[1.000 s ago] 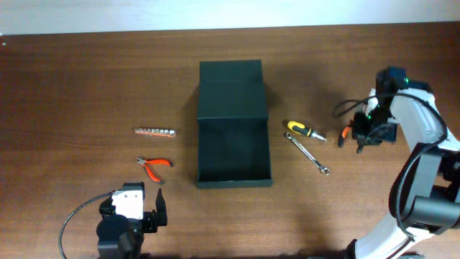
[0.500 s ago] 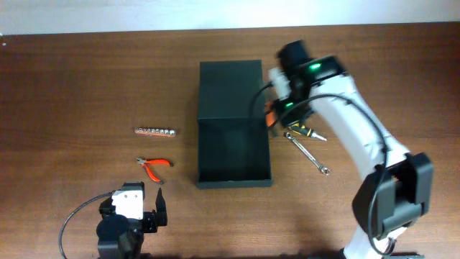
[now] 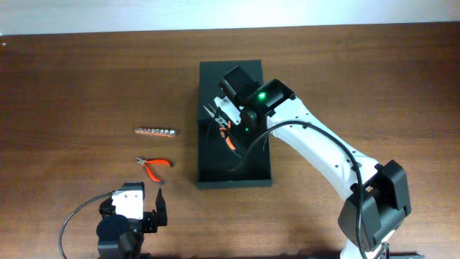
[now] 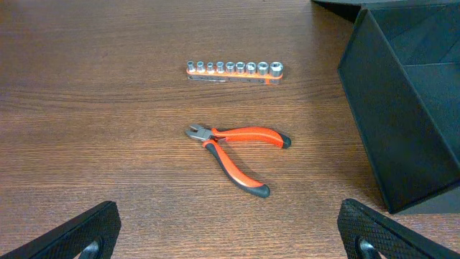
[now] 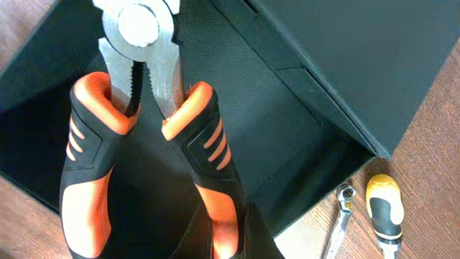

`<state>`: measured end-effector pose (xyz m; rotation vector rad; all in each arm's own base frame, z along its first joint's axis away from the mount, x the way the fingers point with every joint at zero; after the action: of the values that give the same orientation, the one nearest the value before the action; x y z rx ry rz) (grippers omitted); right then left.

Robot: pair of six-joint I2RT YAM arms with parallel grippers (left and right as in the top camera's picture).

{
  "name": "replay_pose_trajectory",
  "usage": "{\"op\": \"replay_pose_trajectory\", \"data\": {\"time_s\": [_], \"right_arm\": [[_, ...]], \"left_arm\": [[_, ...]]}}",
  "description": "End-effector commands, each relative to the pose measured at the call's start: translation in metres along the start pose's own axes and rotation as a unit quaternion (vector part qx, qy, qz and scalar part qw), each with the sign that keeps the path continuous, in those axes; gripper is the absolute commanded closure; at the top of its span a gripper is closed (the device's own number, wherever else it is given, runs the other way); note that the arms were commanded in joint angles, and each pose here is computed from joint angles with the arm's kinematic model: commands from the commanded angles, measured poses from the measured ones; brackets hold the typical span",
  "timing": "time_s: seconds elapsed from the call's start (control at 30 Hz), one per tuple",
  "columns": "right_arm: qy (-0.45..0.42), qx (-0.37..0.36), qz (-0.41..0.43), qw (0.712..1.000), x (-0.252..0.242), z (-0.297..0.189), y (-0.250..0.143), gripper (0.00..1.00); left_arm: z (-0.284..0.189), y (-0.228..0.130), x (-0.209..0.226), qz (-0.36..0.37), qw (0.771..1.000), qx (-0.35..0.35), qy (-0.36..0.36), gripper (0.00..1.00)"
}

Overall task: Pack container
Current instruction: 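Carry pliers left into the green box and release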

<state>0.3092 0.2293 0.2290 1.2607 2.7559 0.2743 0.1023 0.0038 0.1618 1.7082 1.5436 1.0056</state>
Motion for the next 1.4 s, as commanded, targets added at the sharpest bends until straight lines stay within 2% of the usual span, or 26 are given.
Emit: {"op": "replay_pose_trajectory", "data": {"time_s": [0.0,0.37,0.8,0.97,1.17,1.37], "right_arm": [[0.015,0.001,-0.008,1.000,0.001,0.008,0.007,0.96],[0.033,0.080,-0.006,0.996,0.003,0.055,0.002,0.96],[0.039,0.131,-0.020,0.990,0.006,0.098,-0.002,0.92],[0.041,0.152,-0.019,0.987,0.007,0.114,-0.005,0.96],[0.040,0.151,-0.019,0.987,0.007,0.115,-0.005,0.96],[0.040,0.149,-0.018,0.988,0.007,0.113,-0.005,0.74]], "left_arm": [[0.000,-0.001,0.000,0.009,1.000,-0.003,-0.002,0.01],[0.000,-0.001,0.000,0.009,1.000,-0.003,-0.002,0.01],[0.000,-0.001,0.000,0.009,1.000,-0.003,-0.002,0.01],[0.000,-0.001,0.000,0.009,1.000,-0.003,-0.002,0.01],[0.000,-0.001,0.000,0.009,1.000,-0.003,-0.002,0.01],[0.000,-0.001,0.000,0.009,1.000,-0.003,-0.002,0.01]]}}
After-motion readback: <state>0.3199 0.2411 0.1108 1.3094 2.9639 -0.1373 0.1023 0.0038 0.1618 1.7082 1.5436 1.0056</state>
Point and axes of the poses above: each gripper's point midway between its finger pads, its own z axis out along the fingers, its own x axis along the line the jaws close on, y = z × x, the point moved 10 cm from there along -z, back along the fingers, and after that the axes turned 5 degrees about z, right-handed, at the moved point
